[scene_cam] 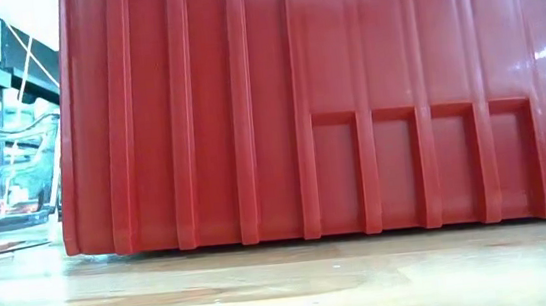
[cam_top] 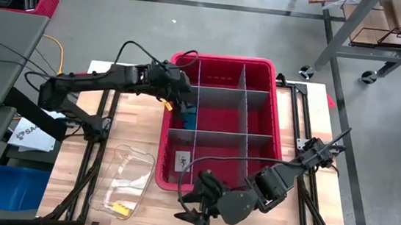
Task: Sort blocks
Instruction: Put the yellow block into the bin
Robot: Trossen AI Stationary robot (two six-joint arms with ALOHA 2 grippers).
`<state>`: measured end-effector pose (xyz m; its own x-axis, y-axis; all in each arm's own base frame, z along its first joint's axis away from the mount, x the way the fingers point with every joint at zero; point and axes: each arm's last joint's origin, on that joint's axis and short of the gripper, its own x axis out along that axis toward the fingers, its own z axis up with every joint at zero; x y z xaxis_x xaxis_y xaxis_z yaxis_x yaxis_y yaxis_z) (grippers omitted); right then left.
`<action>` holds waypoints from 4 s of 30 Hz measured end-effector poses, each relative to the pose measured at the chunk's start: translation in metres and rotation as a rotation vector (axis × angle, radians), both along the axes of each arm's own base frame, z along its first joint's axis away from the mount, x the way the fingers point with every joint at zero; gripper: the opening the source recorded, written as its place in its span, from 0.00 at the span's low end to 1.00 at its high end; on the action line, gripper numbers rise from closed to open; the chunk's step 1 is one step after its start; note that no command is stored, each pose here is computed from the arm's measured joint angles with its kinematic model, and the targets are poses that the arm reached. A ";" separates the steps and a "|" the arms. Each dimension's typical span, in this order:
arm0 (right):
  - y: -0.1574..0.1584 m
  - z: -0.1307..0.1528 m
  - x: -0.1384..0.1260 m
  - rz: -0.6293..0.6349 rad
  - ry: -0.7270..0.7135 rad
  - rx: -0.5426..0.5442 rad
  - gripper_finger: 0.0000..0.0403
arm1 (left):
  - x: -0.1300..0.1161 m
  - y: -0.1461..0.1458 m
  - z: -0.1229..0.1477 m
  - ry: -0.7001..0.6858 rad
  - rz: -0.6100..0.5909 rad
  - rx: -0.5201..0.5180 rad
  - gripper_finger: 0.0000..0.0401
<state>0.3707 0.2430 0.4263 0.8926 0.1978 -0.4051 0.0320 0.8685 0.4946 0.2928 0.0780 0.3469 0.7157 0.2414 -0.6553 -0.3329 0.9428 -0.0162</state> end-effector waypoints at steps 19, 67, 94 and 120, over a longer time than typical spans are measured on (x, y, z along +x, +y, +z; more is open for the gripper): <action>-0.003 -0.008 -0.003 0.036 0.078 -0.074 0.49 | -0.169 -0.179 0.028 0.370 -0.499 -0.093 0.78; -0.011 -0.010 0.001 0.002 0.119 -0.004 0.49 | -0.133 -0.317 -0.185 0.643 -0.917 -0.106 0.78; -0.017 -0.010 0.005 -0.003 0.113 -0.028 0.49 | -0.135 -0.273 -0.154 0.591 -0.682 0.149 0.78; -0.017 -0.009 0.005 -0.019 0.105 -0.022 0.49 | -0.107 -0.268 -0.190 0.737 -0.605 0.120 0.33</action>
<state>0.3761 0.2262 0.4168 0.8484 0.1710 -0.5010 0.0996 0.8779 0.4683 0.1862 -0.1904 0.1569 0.1596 0.0613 -0.9853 0.3224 0.9401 0.1107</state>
